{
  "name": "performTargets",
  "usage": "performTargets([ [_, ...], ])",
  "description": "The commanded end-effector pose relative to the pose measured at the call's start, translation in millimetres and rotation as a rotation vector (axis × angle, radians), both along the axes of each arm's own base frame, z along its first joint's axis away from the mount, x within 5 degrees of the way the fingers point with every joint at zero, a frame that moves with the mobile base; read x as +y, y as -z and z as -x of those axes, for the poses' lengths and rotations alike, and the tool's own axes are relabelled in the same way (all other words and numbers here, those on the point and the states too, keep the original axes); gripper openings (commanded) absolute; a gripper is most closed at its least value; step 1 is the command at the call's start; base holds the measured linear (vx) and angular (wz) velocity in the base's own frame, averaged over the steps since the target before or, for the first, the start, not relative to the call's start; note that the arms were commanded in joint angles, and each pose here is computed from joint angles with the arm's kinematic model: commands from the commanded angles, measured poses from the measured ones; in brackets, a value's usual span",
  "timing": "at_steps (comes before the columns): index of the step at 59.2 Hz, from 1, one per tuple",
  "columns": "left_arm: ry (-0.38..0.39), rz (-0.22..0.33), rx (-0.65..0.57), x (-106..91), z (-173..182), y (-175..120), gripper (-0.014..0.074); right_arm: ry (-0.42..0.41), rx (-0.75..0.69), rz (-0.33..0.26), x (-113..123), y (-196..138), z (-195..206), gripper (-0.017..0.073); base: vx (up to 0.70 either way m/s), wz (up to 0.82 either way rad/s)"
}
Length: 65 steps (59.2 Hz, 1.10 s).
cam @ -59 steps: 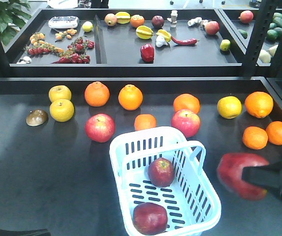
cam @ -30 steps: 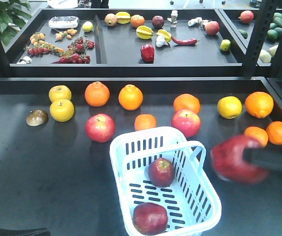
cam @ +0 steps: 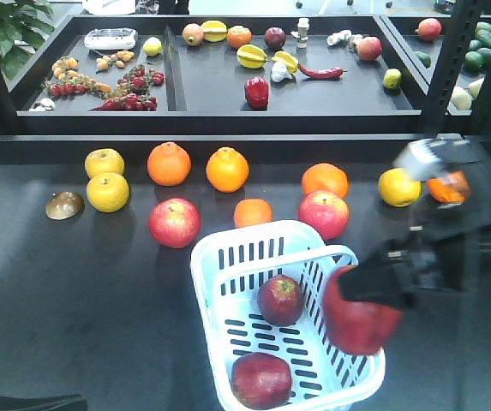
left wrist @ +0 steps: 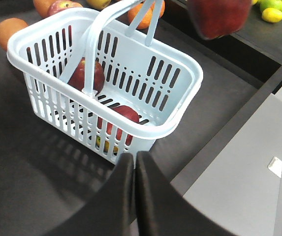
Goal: Pick three apples into basket with both arms
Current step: 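Lift the third apple into the basket and release it with the right gripper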
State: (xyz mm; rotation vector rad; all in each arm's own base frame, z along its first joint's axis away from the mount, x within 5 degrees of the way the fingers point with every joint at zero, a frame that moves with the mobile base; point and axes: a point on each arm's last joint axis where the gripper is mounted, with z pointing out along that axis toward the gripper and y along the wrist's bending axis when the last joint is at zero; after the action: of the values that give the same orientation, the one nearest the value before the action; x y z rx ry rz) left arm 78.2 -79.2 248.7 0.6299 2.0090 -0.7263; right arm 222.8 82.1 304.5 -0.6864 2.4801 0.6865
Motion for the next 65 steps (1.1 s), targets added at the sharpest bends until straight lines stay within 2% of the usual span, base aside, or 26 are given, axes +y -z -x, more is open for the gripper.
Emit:
performTargets([
  [1,-0.032,0.046,-0.033,-0.3,-3.5,-10.5,-0.0006,0.034,-0.094,-0.032,15.3,-7.9,-12.8,-0.0004,0.00,0.00],
  [10,-0.032,0.046,-0.033,-0.3,-3.5,-10.5,-0.0006,-0.017,-0.044,-0.007,35.6,15.3,-25.0,0.0022,0.00,0.00],
  [16,-0.032,0.046,-0.033,-0.3,-3.5,-10.5,-0.0006,-0.036,-0.014,0.006,41.5,28.7,-32.2,0.0095,0.00,0.00],
  [21,-0.032,0.046,-0.033,-0.3,-3.5,-10.5,-0.0006,-0.040,0.008,0.005,43.5,35.4,-35.7,0.0203,0.00,0.00],
  [32,-0.032,0.043,-0.036,-0.2,-3.7,-10.5,-0.0006,-0.044,0.005,0.014,43.5,37.6,-37.2,0.0531,0.00,0.00],
  [37,-0.032,0.043,-0.036,-0.2,-3.7,-10.5,-0.0006,-0.043,0.003,0.015,43.4,37.6,-37.4,0.0617,0.00,0.00],
  [40,-0.032,0.043,-0.036,-0.2,-3.7,-10.5,-0.0006,-0.042,0.002,0.016,43.3,37.6,-37.5,0.0638,0.00,0.00],
  [48,-0.032,0.043,-0.036,-0.2,-3.7,-10.5,-0.0006,-0.045,0.003,0.017,43.2,37.4,-37.1,0.0616,0.00,0.00],
  [55,-0.032,0.043,-0.036,-0.2,-3.7,-10.5,-0.0006,-0.059,0.012,0.012,42.6,33.4,-32.7,0.0517,0.00,0.00],
  [58,-0.032,0.043,-0.036,-0.2,-3.7,-10.5,-0.0006,-0.068,0.010,0.011,41.3,29.5,-29.1,0.0448,0.00,0.00],
  [65,-0.032,0.043,-0.036,-0.2,-3.7,-10.5,-0.0006,-0.102,-0.023,0.009,37.9,13.1,-14.9,0.0195,0.00,0.00],
])
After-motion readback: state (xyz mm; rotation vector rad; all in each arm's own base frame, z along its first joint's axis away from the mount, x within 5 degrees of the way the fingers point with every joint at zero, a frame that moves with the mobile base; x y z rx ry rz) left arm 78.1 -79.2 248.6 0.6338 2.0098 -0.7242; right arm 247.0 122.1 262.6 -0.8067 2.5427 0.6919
